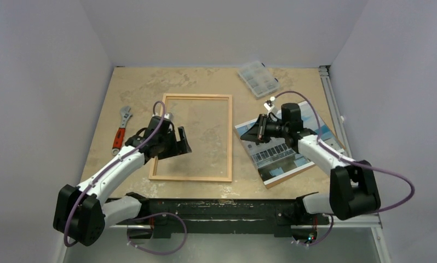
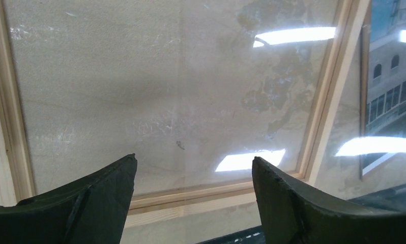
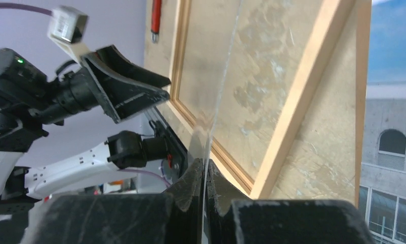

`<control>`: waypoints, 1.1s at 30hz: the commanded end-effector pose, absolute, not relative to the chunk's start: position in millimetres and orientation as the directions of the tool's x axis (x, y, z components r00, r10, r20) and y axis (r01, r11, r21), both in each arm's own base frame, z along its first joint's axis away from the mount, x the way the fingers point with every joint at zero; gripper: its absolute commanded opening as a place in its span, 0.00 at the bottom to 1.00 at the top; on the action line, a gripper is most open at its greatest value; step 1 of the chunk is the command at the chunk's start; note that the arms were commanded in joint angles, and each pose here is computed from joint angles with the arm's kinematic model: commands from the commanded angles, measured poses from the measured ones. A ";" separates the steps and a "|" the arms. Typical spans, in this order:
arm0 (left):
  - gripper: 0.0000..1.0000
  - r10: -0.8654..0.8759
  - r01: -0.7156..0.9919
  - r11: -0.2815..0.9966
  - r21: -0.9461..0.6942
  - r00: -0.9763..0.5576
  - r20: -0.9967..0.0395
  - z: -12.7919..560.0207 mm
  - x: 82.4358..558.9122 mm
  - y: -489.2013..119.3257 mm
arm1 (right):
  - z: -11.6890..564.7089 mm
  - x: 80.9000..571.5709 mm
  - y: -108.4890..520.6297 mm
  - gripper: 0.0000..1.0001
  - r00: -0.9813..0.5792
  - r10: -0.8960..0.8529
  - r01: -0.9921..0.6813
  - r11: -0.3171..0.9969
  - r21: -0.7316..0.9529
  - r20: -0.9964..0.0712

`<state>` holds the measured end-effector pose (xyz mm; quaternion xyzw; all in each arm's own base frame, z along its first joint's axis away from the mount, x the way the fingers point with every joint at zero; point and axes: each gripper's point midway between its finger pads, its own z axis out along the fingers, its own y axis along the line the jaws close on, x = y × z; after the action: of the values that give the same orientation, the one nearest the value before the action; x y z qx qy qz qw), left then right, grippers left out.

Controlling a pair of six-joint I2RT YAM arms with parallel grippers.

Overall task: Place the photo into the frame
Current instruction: Pick up the photo frame item at the center of the board, then move the photo frame to the center of the board.

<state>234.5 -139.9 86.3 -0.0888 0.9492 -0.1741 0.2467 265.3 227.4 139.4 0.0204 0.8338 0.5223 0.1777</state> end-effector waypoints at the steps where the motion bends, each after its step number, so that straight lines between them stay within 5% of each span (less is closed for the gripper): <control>1: 0.81 -0.245 -0.026 0.899 -0.437 -0.856 -0.454 111.9 236.3 -151.7 | 185.9 277.7 208.0 0.00 -0.873 0.268 -0.203 0.560 0.803 -0.408; 15: 0.74 -0.181 0.064 0.811 -0.581 -0.918 -0.353 97.8 243.5 -260.4 | 308.5 277.5 117.8 0.00 -0.545 0.429 -0.086 0.826 0.557 -0.720; 33: 0.68 -0.028 0.129 0.745 -0.654 -0.974 -0.224 55.0 215.2 -380.9 | 334.8 265.0 84.5 0.00 -0.456 0.406 -0.008 0.888 0.460 -0.792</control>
<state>213.3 -352.9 43.1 0.0211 0.9401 -0.3235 0.1055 262.8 91.8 306.6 0.1246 0.8481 0.2131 0.4688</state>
